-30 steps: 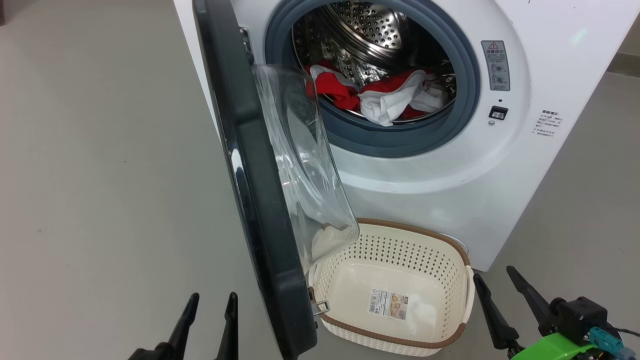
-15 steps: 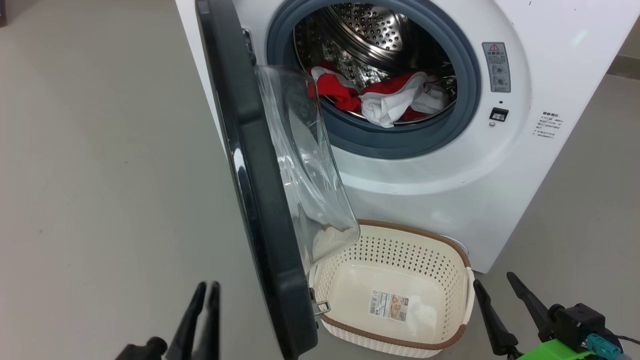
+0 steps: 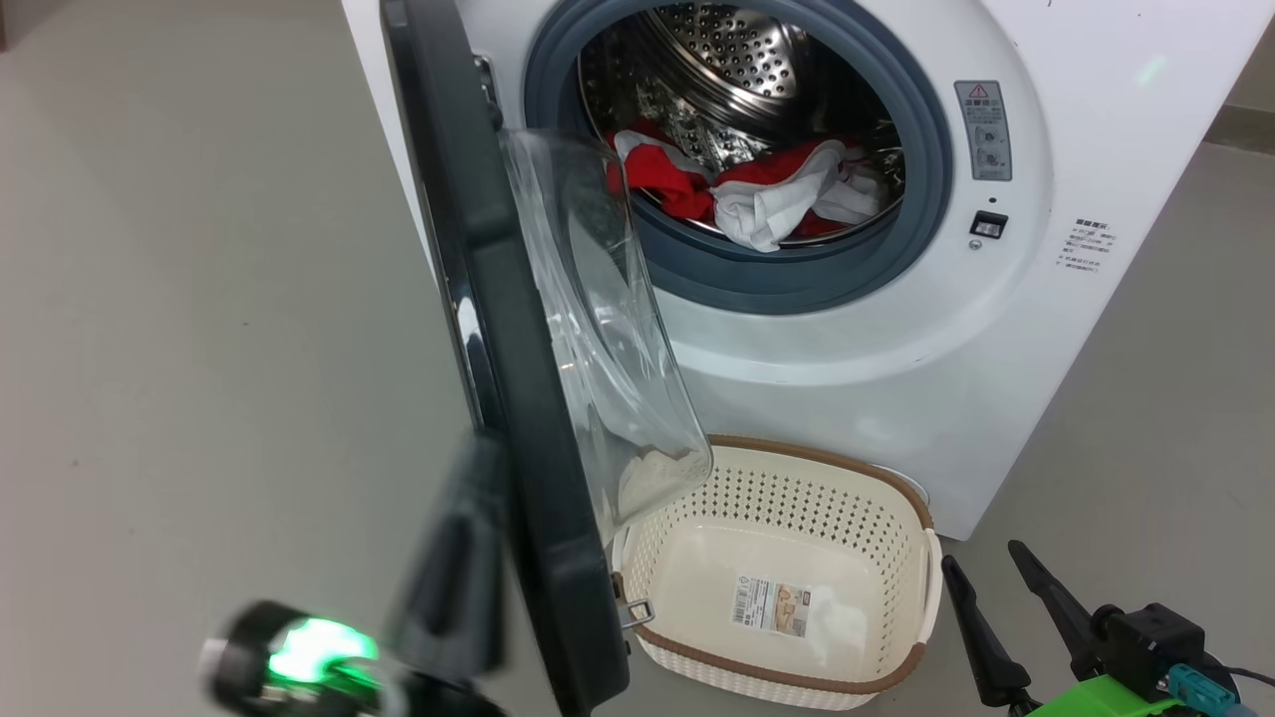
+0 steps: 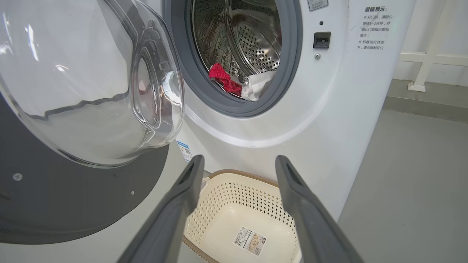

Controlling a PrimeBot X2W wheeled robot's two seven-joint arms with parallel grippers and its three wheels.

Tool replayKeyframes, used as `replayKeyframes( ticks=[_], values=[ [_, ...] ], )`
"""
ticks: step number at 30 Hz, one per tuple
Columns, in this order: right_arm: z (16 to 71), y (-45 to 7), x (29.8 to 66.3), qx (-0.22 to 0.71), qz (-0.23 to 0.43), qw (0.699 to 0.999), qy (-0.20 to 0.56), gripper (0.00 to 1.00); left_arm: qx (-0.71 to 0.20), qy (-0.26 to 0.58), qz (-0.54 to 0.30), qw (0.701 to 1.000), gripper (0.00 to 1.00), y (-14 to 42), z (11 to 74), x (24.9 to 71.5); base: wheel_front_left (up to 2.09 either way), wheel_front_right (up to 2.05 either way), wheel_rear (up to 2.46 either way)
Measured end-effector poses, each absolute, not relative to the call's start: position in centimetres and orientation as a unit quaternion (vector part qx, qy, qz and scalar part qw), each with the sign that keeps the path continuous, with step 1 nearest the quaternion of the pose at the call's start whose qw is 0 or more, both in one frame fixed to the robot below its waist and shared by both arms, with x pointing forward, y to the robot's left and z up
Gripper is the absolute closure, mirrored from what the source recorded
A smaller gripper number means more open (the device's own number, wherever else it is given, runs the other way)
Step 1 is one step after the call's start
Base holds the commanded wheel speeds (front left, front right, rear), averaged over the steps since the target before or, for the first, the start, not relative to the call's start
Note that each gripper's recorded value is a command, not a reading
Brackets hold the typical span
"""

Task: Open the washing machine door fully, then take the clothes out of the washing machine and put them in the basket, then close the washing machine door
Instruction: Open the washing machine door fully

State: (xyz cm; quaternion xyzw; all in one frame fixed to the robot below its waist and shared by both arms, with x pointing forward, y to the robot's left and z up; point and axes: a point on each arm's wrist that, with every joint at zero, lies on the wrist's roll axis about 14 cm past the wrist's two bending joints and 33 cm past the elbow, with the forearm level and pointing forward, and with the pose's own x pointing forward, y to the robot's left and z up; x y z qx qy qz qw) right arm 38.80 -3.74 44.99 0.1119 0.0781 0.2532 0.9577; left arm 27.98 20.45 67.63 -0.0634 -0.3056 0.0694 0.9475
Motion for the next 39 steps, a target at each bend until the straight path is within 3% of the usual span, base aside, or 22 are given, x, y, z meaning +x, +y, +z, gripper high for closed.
replayKeyframes(
  ticks=[4, 7, 11, 15, 39],
  values=[
    [44.9, -3.9, 38.8, 0.112, 0.251, 0.958, 0.079, 0.0, -0.07, -0.29, -0.012, 0.954, 1.0, 15.3, 67.0, 28.6, 0.0, 0.0, 0.0],
    [44.9, -3.9, 38.7, 0.114, 0.25, 0.958, 0.079, 0.0, -0.089, -0.234, -0.061, 0.966, 1.0, 12.1, 63.7, 29.3, 0.0, 0.0, 0.0],
    [44.8, -3.9, 38.7, 0.115, 0.248, 0.958, 0.081, 0.0, -0.166, -0.108, -0.065, 0.978, 1.0, 11.0, 56.0, 29.8, 0.0, 0.0, 0.0],
    [44.7, -4.0, 38.7, 0.116, 0.248, 0.958, 0.082, 0.0, -0.186, -0.061, -0.044, 0.98, 1.0, 11.7, 53.0, 30.0, 0.0, 0.0, 0.0],
    [45.0, -2.9, 38.3, 0.119, 0.261, 0.955, 0.081, 0.0, -0.184, -0.049, 0.07, 0.979, 1.0, 18.3, 51.1, 30.0, 0.0, 0.0, 0.0]
  ],
)
